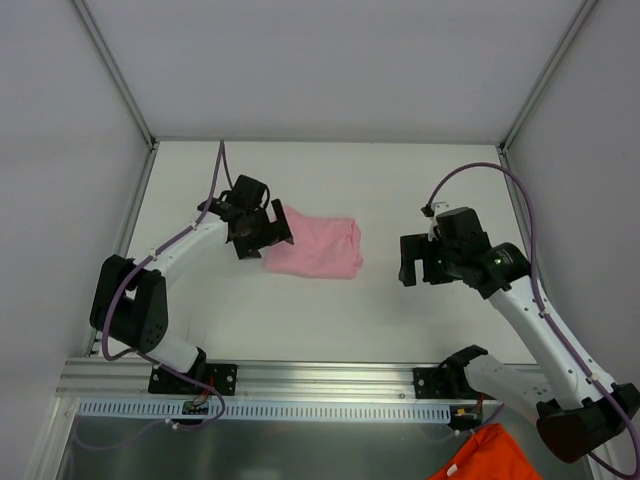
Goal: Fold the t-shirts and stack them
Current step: Smooth out wrinkles on the folded tshirt
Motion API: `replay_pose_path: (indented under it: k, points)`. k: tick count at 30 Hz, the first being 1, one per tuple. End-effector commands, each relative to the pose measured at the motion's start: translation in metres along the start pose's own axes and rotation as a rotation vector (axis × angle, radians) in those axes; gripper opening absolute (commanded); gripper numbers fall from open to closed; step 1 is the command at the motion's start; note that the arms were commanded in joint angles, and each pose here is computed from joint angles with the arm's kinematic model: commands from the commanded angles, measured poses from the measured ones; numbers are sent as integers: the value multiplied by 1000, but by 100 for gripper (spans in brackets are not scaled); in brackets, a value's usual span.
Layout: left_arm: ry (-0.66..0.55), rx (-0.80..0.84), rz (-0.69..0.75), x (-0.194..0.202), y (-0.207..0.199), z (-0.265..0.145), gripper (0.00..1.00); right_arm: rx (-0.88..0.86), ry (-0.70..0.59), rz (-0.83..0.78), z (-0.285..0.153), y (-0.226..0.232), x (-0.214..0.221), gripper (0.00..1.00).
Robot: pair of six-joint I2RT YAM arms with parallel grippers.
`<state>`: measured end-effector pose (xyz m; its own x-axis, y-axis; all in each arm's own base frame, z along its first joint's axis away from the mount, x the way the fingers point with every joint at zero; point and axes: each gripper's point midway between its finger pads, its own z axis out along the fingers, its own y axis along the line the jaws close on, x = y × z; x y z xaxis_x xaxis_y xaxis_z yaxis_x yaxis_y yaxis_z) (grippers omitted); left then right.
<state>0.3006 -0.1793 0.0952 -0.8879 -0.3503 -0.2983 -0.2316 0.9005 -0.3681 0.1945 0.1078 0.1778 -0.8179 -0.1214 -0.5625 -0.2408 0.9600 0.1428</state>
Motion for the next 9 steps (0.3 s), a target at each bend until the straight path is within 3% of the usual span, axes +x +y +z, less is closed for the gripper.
replay_pose_path:
  k: [1,9]
  points:
    - [-50,61,2,-6,-14,-18,99,29,-86,30,-15,-2,-22,100]
    - [-78,102,-30,2,-10,-26,99,43,-97,42,-25,0,-39,100]
